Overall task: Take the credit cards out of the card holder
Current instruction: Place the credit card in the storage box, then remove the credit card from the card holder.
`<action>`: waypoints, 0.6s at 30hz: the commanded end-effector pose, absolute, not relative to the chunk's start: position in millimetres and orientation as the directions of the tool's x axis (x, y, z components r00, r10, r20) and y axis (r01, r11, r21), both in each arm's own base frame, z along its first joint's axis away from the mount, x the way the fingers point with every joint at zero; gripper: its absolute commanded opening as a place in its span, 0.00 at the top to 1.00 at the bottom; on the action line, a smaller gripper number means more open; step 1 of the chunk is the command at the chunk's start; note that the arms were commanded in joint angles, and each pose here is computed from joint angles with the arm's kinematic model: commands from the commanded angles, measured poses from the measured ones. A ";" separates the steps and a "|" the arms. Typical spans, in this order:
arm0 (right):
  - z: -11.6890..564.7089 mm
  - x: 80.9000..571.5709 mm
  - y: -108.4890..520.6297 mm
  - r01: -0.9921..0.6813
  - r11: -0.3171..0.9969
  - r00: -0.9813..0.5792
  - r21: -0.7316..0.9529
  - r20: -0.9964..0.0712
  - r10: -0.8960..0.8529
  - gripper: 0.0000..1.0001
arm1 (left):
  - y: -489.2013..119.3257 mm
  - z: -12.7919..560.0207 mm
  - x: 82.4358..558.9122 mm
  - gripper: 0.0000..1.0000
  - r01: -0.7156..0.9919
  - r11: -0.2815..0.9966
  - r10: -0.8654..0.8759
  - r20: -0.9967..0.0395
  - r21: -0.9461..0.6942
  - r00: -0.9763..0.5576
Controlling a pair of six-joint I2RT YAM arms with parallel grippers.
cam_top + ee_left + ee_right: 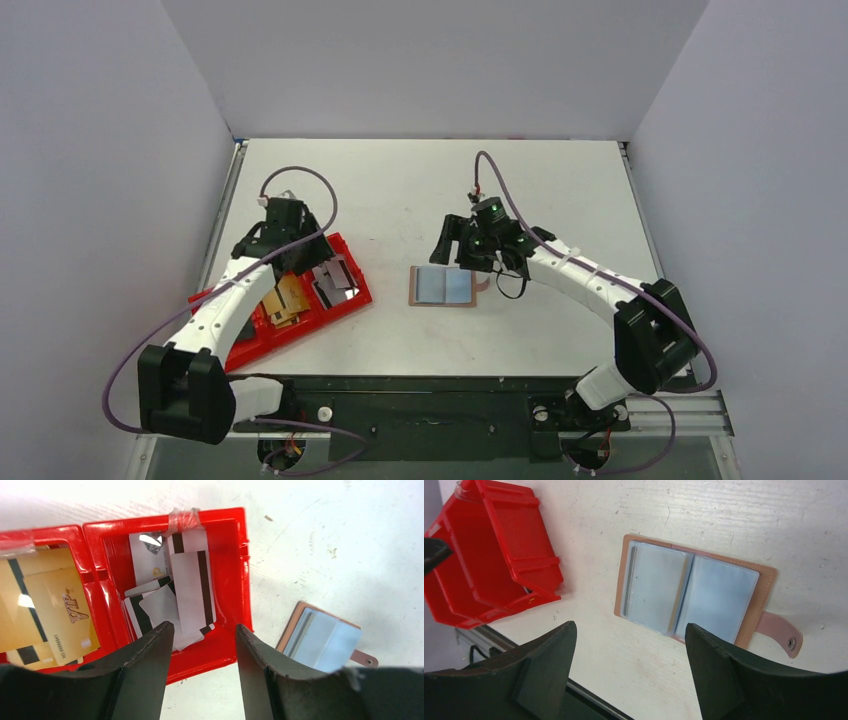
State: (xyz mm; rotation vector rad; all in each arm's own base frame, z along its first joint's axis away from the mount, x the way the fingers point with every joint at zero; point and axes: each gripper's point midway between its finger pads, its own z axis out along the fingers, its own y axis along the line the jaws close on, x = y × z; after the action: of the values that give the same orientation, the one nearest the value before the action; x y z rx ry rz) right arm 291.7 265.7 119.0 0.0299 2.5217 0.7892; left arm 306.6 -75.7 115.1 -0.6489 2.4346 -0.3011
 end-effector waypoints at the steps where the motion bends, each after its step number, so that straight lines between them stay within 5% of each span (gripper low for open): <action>1: 115.2 303.1 269.6 -0.141 0.905 -0.844 0.402 -0.527 0.103 0.25 | -70.3 156.3 312.6 0.53 -0.316 0.882 -0.467 -0.572 -0.348 -0.674; 18: 51.1 298.3 289.9 -0.161 0.971 -0.879 0.179 -0.474 -0.058 0.33 | -209.0 141.1 323.6 0.53 -0.066 0.832 -0.356 -0.438 -0.551 -0.825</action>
State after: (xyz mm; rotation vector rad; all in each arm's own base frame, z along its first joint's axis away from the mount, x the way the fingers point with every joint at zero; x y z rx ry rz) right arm 283.9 280.2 36.5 -0.1396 2.6996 0.3056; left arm 305.3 -186.0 125.3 -0.3067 2.5448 -0.5715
